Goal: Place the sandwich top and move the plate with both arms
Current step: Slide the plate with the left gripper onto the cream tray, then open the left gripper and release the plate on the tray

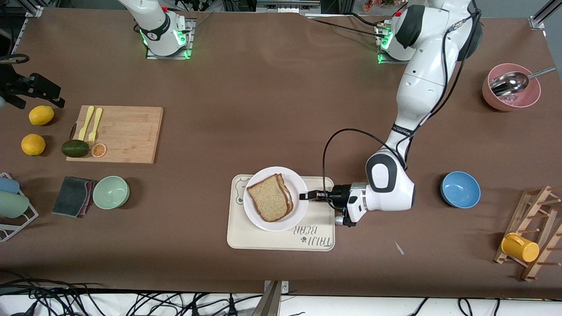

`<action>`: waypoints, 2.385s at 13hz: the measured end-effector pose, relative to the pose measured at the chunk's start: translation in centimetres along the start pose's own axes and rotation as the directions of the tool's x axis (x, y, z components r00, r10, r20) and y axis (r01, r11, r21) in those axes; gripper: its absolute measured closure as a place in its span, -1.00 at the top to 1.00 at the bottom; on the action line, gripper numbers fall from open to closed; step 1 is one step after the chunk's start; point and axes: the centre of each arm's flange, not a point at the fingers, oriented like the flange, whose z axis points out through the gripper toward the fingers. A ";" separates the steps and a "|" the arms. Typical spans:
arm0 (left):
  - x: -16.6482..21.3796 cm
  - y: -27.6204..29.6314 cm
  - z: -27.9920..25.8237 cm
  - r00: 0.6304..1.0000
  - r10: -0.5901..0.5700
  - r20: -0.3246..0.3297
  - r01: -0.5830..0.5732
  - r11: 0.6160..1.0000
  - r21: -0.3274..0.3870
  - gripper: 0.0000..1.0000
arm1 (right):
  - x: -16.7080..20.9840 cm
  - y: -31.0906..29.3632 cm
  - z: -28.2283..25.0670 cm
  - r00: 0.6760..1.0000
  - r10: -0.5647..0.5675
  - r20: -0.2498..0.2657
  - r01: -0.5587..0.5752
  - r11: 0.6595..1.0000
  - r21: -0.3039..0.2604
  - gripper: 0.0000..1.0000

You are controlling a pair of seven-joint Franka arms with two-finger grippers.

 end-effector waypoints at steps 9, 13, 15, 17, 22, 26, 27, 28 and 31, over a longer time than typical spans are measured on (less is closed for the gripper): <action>0.2 -1.6 1.0 1.000 -0.006 -0.022 0.007 1.000 0.017 -0.91 | 0.0 -0.3 0.0 1.000 -0.006 0.000 0.006 1.000 0.000 1.00; 0.5 -1.8 1.8 0.999 0.004 -0.042 -0.003 1.000 0.022 -0.91 | 0.1 -1.4 0.0 1.000 -0.024 0.000 0.024 1.000 0.000 1.00; 0.6 -1.7 2.0 0.999 0.008 -0.044 -0.007 1.000 0.019 -0.91 | 0.1 -1.4 0.0 1.000 -0.026 0.000 0.026 1.000 0.000 1.00; 0.7 -1.8 2.0 0.999 -0.008 -0.052 0.008 1.000 0.000 -0.80 | 0.1 -1.4 0.0 1.000 -0.026 0.000 0.026 1.000 0.000 1.00; 0.9 -2.2 1.8 0.996 -0.049 -0.077 0.045 0.998 -0.051 -0.30 | 0.1 -1.4 0.0 1.000 -0.025 0.000 0.025 1.000 0.000 1.00; 1.5 -1.4 0.7 0.998 -0.010 -0.068 0.008 0.999 -0.038 -0.14 | 0.1 -1.4 0.0 1.000 -0.026 0.000 0.026 1.000 0.000 1.00; 1.8 -0.9 0.1 0.998 0.012 -0.063 -0.014 1.000 -0.024 -0.14 | 0.1 -1.4 0.0 1.000 -0.026 0.000 0.026 1.000 0.000 1.00; 2.0 -0.4 -0.5 0.998 0.027 -0.061 -0.028 0.999 -0.015 -0.05 | 0.1 -1.4 0.0 1.000 -0.026 -0.001 0.026 1.000 0.000 1.00; 2.1 0.2 -1.3 0.996 0.078 -0.039 -0.076 0.996 0.045 0.37 | 0.1 -1.4 0.0 1.000 -0.026 -0.001 0.026 1.000 0.000 1.00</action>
